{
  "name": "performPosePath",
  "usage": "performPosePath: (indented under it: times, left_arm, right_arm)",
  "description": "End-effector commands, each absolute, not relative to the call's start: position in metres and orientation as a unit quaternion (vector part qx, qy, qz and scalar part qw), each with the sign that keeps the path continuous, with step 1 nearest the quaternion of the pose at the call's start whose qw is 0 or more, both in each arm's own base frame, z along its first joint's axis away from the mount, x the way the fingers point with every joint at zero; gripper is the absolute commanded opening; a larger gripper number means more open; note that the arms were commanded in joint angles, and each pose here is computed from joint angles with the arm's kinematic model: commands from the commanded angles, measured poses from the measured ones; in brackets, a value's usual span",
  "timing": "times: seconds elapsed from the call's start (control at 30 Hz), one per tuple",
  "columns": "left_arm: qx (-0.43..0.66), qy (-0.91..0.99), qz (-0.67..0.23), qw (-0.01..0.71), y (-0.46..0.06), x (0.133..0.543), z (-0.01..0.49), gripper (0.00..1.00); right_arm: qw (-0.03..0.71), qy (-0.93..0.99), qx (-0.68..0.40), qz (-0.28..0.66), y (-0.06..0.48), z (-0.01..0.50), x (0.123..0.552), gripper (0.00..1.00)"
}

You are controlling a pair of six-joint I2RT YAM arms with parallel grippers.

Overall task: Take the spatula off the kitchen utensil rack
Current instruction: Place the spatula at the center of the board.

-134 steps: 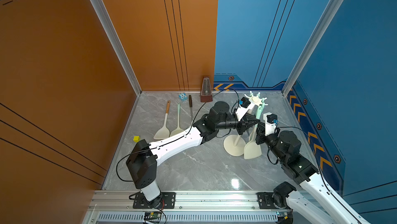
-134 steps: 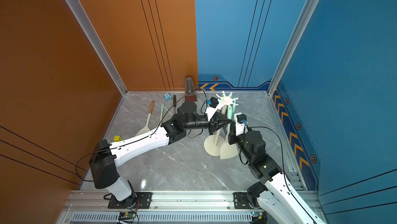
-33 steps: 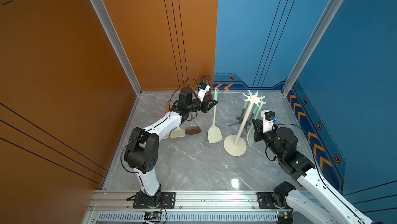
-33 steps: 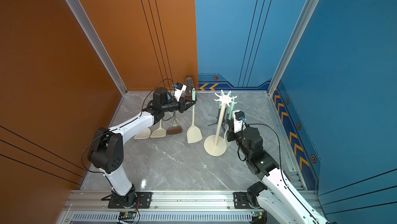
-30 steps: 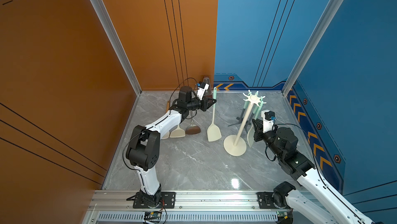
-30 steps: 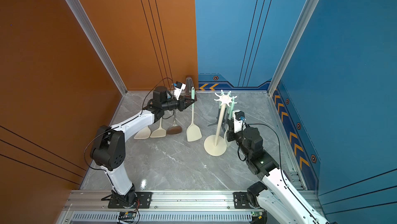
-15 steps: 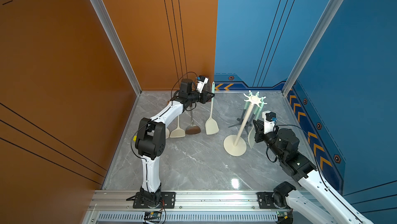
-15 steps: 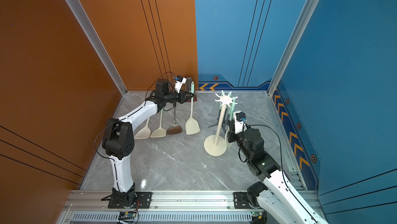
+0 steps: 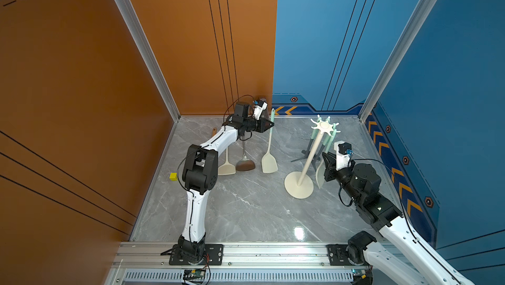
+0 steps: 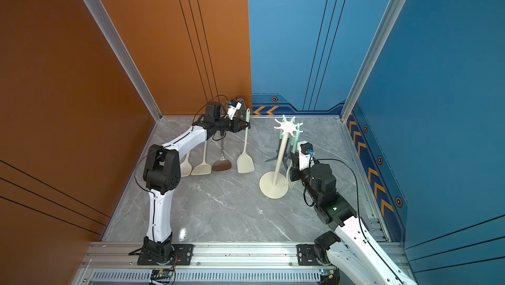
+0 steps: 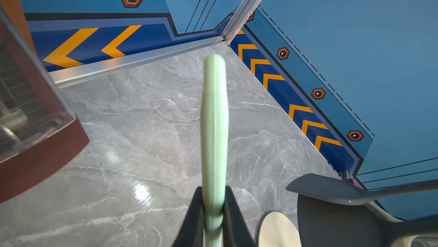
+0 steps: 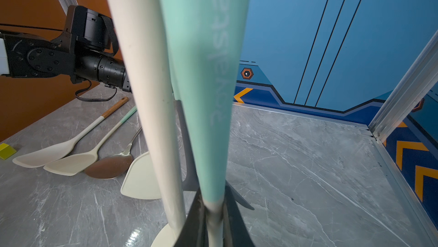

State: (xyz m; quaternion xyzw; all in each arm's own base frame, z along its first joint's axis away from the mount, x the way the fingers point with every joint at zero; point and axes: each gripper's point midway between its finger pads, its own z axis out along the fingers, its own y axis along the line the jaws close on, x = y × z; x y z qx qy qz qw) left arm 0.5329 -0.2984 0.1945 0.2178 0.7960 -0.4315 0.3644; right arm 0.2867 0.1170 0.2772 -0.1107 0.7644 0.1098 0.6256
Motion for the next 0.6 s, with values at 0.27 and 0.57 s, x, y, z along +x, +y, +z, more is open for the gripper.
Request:
performPosePath:
  times: [0.27, 0.57]
  left_arm:
    - [0.188, 0.824, -0.405, 0.348, -0.286, 0.553, 0.153, 0.0]
    - [0.145, 0.851, -0.365, 0.348, -0.273, 0.569, 0.125, 0.03]
  right_arm:
    - [0.545, 0.828, -0.108, 0.075, 0.104, 0.214, 0.279, 0.0]
    - [0.545, 0.828, -0.106, 0.074, 0.102, 0.215, 0.279, 0.0]
